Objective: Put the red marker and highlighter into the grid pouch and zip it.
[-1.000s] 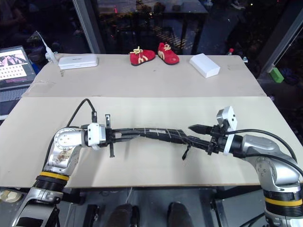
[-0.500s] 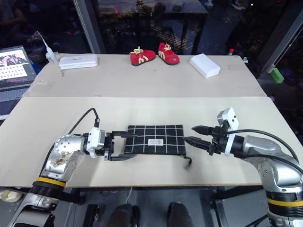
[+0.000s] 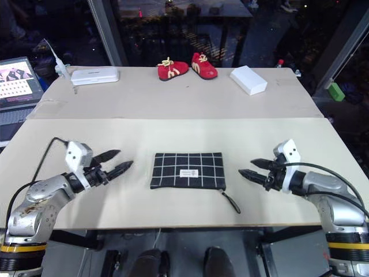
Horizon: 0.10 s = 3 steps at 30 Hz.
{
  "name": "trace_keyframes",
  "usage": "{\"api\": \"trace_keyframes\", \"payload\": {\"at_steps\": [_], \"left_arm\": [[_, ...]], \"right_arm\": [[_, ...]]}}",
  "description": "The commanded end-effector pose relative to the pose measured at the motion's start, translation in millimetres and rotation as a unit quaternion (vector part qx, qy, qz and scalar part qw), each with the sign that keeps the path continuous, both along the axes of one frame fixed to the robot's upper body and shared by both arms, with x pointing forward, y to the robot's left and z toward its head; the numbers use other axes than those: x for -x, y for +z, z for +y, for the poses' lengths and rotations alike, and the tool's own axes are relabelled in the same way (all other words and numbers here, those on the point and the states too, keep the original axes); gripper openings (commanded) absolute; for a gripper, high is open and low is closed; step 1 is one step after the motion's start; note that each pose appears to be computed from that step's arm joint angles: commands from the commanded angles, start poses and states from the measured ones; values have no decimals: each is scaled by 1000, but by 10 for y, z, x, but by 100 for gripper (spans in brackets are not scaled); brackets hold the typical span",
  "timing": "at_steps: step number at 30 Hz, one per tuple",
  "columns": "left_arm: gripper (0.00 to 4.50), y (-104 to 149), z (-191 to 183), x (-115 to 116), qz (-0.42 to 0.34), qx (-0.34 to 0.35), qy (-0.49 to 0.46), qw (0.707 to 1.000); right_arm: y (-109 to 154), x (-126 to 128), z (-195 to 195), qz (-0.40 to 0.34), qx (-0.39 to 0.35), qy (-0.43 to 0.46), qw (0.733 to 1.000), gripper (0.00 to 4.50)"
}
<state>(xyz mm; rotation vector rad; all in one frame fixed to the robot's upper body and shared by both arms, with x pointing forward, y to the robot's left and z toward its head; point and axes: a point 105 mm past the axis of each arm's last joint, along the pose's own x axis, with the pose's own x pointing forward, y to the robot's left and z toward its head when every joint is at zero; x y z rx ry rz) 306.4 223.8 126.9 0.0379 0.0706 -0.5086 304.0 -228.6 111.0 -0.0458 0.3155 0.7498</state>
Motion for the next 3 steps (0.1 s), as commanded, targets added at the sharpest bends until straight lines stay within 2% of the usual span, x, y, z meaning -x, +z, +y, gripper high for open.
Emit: {"api": "trace_keyframes", "payload": {"at_steps": [1, 3], "left_arm": [[347, 51, 174, -22, -23, 24, 66, 997], [347, 39, 188, -27, -28, 30, 78, 996]], "right_arm": [[94, -46, -19, -32, -6, -14, 999, 355], [74, -72, 0, -34, -4, -19, 999, 355]]}}
